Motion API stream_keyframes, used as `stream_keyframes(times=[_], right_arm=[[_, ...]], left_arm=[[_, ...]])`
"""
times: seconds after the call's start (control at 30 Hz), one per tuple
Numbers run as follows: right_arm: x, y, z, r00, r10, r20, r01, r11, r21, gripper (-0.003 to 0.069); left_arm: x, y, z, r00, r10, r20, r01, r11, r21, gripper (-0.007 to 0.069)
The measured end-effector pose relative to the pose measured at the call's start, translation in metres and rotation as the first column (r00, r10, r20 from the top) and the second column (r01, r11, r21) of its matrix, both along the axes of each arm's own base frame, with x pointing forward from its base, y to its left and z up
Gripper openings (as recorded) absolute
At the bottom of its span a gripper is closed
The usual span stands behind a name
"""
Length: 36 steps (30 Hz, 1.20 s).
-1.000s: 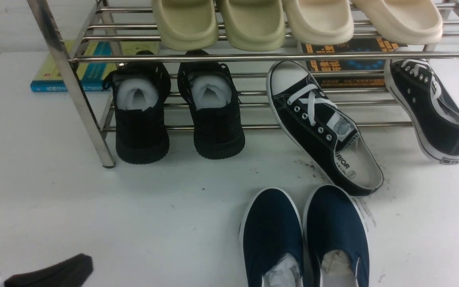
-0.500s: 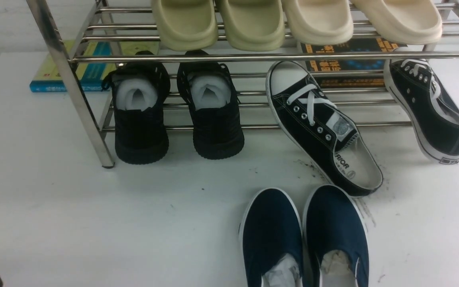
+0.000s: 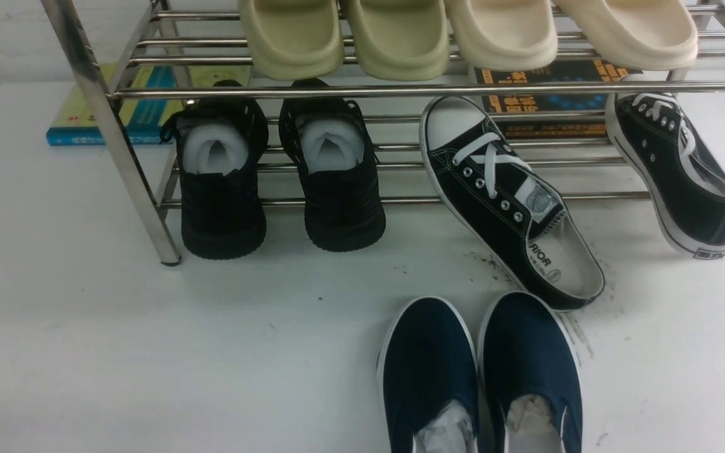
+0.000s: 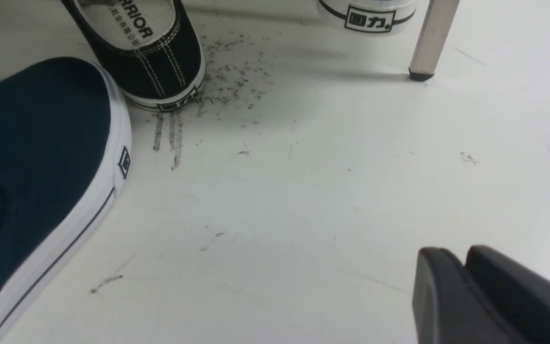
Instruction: Take the shoes off the shelf with your hand on the white table.
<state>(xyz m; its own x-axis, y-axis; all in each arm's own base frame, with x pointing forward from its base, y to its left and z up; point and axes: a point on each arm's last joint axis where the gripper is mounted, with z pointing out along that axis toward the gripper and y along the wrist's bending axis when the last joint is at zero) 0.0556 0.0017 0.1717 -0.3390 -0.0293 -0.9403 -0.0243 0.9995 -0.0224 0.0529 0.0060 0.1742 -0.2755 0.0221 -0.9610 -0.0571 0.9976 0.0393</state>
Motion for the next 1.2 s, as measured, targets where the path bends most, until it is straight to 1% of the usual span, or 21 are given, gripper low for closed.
stream_keyframes(times=[0.73, 1.2], right_arm=[[0.0000, 0.0000, 0.0000, 1.000, 0.000, 0.000, 0.000, 1.000, 0.000, 0.0119], [0.0000, 0.0000, 0.0000, 1.000, 0.000, 0.000, 0.000, 1.000, 0.000, 0.0136]], left_arm=[[-0.0001, 0.0012, 0.0001, 1.000, 0.002, -0.002, -0.002, 0.999, 0.040, 0.0085], [-0.0003, 0.0051, 0.0006, 1.000, 0.014, -0.008, -0.013, 0.987, 0.158, 0.0098]])
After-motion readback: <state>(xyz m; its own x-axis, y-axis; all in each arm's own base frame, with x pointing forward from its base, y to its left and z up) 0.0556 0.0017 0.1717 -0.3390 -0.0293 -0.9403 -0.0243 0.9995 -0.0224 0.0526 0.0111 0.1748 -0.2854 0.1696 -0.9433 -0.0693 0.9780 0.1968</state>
